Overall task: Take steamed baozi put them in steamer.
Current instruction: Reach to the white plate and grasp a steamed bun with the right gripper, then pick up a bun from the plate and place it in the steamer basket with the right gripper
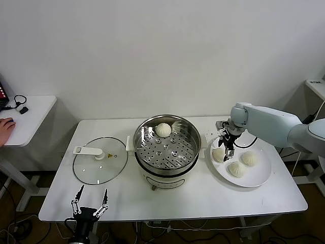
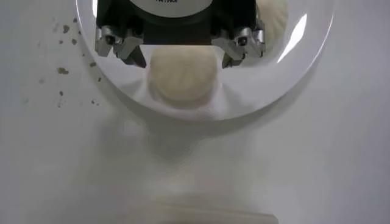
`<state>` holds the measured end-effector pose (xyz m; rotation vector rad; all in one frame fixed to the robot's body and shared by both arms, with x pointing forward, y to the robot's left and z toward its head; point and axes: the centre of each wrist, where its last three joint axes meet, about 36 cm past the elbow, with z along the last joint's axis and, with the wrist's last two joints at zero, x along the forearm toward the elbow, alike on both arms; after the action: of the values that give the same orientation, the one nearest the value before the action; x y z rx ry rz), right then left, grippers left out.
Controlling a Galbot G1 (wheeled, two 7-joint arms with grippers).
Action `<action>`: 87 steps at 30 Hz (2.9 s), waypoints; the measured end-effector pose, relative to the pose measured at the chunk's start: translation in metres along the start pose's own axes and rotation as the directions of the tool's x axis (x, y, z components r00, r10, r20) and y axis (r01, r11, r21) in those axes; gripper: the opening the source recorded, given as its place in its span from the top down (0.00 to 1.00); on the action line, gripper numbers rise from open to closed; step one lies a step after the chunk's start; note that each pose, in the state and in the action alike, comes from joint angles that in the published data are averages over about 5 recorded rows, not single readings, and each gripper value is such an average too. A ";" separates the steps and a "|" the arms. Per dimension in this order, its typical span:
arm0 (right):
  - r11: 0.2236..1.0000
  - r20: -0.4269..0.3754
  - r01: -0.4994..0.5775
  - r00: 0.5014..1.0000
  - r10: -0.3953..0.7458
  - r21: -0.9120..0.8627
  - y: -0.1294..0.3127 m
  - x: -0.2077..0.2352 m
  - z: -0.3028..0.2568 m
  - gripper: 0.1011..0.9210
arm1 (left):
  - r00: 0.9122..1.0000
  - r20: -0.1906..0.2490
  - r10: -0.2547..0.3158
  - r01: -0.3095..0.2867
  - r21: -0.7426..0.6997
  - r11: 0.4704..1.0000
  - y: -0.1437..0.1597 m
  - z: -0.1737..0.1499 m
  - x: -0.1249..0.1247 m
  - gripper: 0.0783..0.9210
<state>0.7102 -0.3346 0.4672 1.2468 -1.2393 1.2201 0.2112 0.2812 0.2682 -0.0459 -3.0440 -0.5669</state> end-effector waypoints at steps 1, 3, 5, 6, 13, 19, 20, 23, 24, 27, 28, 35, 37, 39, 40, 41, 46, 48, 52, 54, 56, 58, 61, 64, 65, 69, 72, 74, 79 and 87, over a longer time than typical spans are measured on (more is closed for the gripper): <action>1.000 -0.001 -0.001 1.000 0.001 -0.001 0.000 -0.001 0.000 0.13 | 1.000 0.000 0.000 0.000 0.000 1.000 0.000 0.000 0.000 0.12; 1.000 -0.002 -0.002 1.000 0.002 -0.002 0.000 -0.002 0.000 0.15 | 1.000 0.000 0.000 0.000 0.000 1.000 0.000 0.000 0.000 0.12; 1.000 -0.004 -0.003 1.000 0.003 -0.002 -0.001 -0.003 0.000 0.20 | 1.000 0.000 0.000 0.000 -0.001 1.000 0.000 0.000 0.000 0.12; 1.000 -0.005 -0.004 1.000 0.004 -0.001 -0.001 -0.003 0.000 0.22 | 1.000 0.000 0.000 0.000 -0.001 1.000 0.000 0.000 0.000 0.12; 1.000 -0.006 -0.011 1.000 0.011 0.002 -0.002 -0.001 0.000 0.34 | 1.000 0.002 -0.001 0.001 -0.006 1.000 0.001 0.000 0.000 0.12; 1.000 -0.006 -0.013 1.000 0.013 0.003 -0.001 0.007 0.002 0.35 | 1.000 0.004 -0.004 0.004 -0.010 1.000 0.003 -0.001 0.001 0.12; 1.000 -0.006 -0.013 1.000 0.013 0.005 0.000 0.010 0.003 0.35 | 1.000 0.004 -0.005 0.005 -0.011 1.000 0.003 -0.001 0.001 0.12; 1.000 -0.005 -0.014 1.000 0.014 0.014 0.001 0.023 0.004 0.35 | 1.000 0.006 -0.007 0.007 -0.013 1.000 0.004 -0.002 0.001 0.12; 1.000 -0.005 -0.015 1.000 0.015 0.017 0.001 0.029 0.004 0.35 | 1.000 0.006 -0.007 0.007 -0.013 1.000 0.004 -0.002 0.001 0.12; 0.999 -0.006 -0.023 1.000 0.023 0.025 0.002 0.053 0.006 0.35 | 1.000 0.007 -0.007 0.008 -0.014 1.000 0.004 -0.002 0.001 0.12; 0.999 -0.006 -0.025 1.000 0.026 0.027 0.002 0.062 0.006 0.36 | 1.000 0.007 -0.007 0.007 -0.015 1.000 0.004 -0.002 0.001 0.12; 0.998 0.024 -0.044 0.999 0.043 0.046 0.011 0.135 -0.006 0.35 | 1.000 0.009 0.001 -0.001 -0.023 1.000 0.003 -0.005 0.002 0.12; 0.997 0.038 -0.051 0.998 0.050 0.050 0.015 0.157 -0.013 0.35 | 1.000 0.010 0.004 -0.004 -0.026 1.000 0.003 -0.006 0.003 0.12; 0.997 0.054 -0.059 0.997 0.056 0.053 0.020 0.178 -0.021 0.35 | 1.000 0.011 0.007 -0.007 -0.028 1.000 0.002 -0.006 0.003 0.12; 0.997 0.063 -0.063 0.996 0.059 0.055 0.022 0.187 -0.025 0.35 | 1.000 0.012 0.009 -0.009 -0.029 1.000 0.002 -0.007 0.003 0.12; 0.996 0.072 -0.066 0.995 0.062 0.057 0.024 0.197 -0.030 0.35 | 1.000 0.013 0.011 -0.010 -0.030 0.999 0.001 -0.007 0.003 0.12; 0.994 0.116 -0.079 0.991 0.071 0.070 0.034 0.231 -0.060 0.35 | 1.000 0.021 0.019 -0.018 -0.031 0.999 -0.001 -0.009 0.002 0.12; 0.993 0.132 -0.086 0.988 0.075 0.075 0.035 0.241 -0.075 0.35 | 0.999 0.025 0.020 -0.019 -0.032 0.999 -0.001 -0.010 0.001 0.12; 0.991 0.160 -0.099 0.983 0.084 0.090 0.036 0.252 -0.109 0.35 | 0.999 0.033 0.019 -0.018 -0.035 0.999 0.000 -0.013 -0.001 0.12; 0.989 0.172 -0.105 0.981 0.087 0.102 0.036 0.254 -0.128 0.35 | 0.999 0.035 0.018 -0.017 -0.036 0.999 0.001 -0.015 -0.002 0.12; 0.987 0.179 -0.108 0.980 0.086 0.116 0.034 0.253 -0.147 0.35 | 0.999 0.036 0.017 -0.015 -0.037 0.999 0.002 -0.016 -0.002 0.12; 0.986 0.185 -0.108 0.979 0.083 0.130 0.033 0.249 -0.166 0.35 | 0.999 0.037 0.016 -0.014 -0.038 0.999 0.003 -0.016 -0.002 0.12; 0.983 0.190 -0.107 0.979 0.077 0.152 0.029 0.241 -0.193 0.35 | 0.999 0.037 0.015 -0.014 -0.038 0.999 0.003 -0.017 -0.002 0.12; 0.979 0.193 -0.103 0.979 0.069 0.174 0.026 0.230 -0.218 0.35 | 0.999 0.037 0.015 -0.014 -0.039 0.999 0.004 -0.017 -0.002 0.12; 0.978 0.194 -0.101 0.979 0.065 0.181 0.025 0.226 -0.227 0.35 | 0.999 0.037 0.015 -0.014 -0.039 0.999 0.004 -0.017 -0.002 0.12; 0.975 0.198 -0.090 0.979 0.049 0.206 0.021 0.209 -0.255 0.35 | 0.999 0.037 0.014 -0.013 -0.041 0.999 0.005 -0.017 -0.002 0.12; 0.972 0.198 -0.079 0.980 0.035 0.221 0.018 0.195 -0.274 0.35 | 0.999 0.037 0.013 -0.011 -0.042 0.999 0.006 -0.017 -0.002 0.12; 0.971 0.196 -0.073 0.980 0.027 0.230 0.017 0.186 -0.284 0.35 | 0.999 0.036 0.013 -0.011 -0.043 0.999 0.006 -0.017 -0.001 0.12; 0.968 0.185 -0.060 0.983 0.014 0.244 0.014 0.164 -0.303 0.35 | 0.999 0.033 0.014 -0.013 -0.043 0.999 0.006 -0.016 0.000 0.12; 0.965 0.173 -0.043 0.985 -0.002 0.259 0.012 0.138 -0.322 0.35 | 0.999 0.035 0.015 -0.013 -0.044 0.999 0.006 -0.016 -0.001 0.12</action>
<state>0.6880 -0.0188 0.6172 1.5639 -1.2445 1.3469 0.2126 0.2812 0.2856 -0.0795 -3.0625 -0.6388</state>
